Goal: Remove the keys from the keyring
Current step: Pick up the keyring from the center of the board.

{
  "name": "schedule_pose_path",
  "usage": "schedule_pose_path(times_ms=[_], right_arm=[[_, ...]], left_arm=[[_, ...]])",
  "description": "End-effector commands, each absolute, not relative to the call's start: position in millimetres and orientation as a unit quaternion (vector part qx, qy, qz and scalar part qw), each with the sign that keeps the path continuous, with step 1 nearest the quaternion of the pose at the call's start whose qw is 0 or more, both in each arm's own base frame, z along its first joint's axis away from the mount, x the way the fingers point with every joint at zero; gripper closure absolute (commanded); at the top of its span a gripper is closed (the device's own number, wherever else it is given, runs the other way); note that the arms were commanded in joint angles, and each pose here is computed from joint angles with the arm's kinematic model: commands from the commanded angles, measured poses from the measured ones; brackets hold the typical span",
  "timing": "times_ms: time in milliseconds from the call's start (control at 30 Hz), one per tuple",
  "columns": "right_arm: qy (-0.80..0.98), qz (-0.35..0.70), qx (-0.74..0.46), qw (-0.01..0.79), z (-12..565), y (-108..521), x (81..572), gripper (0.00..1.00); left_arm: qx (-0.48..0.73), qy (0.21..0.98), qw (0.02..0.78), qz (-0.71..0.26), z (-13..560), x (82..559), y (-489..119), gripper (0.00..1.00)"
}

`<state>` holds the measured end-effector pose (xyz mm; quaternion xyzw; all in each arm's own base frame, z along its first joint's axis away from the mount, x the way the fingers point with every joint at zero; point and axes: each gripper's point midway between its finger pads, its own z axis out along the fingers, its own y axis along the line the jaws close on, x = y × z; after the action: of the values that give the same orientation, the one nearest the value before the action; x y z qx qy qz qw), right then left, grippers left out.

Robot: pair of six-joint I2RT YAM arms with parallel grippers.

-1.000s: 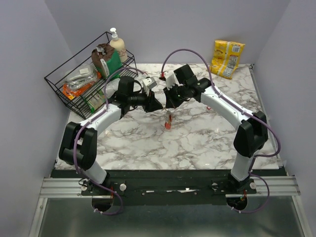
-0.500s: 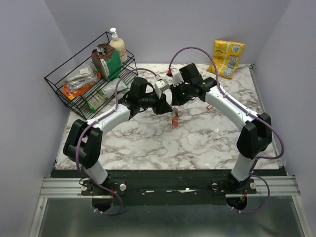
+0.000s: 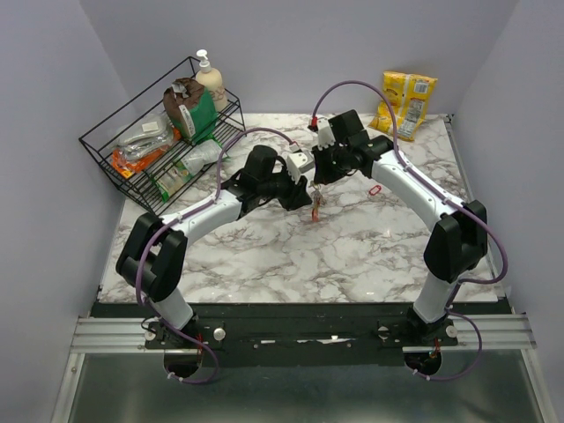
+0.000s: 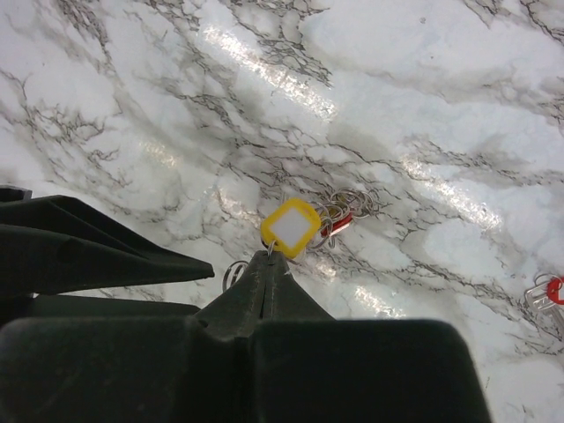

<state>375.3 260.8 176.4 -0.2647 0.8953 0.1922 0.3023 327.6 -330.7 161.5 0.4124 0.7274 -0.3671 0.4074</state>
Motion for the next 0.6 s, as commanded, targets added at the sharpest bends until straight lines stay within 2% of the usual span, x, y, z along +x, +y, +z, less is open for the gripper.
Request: schedule_pose_path(times_ms=[0,567], right_arm=[[0.896,0.189,-0.255,0.31,175,259,380,0.99],[0.898,0.182,-0.251,0.312,172,258,383,0.99]], left_arm=[[0.41,0.737,0.419,-0.337,153,337,-328,0.62],[0.392,0.749,0.425,-0.324,159,349,-350,0.54]])
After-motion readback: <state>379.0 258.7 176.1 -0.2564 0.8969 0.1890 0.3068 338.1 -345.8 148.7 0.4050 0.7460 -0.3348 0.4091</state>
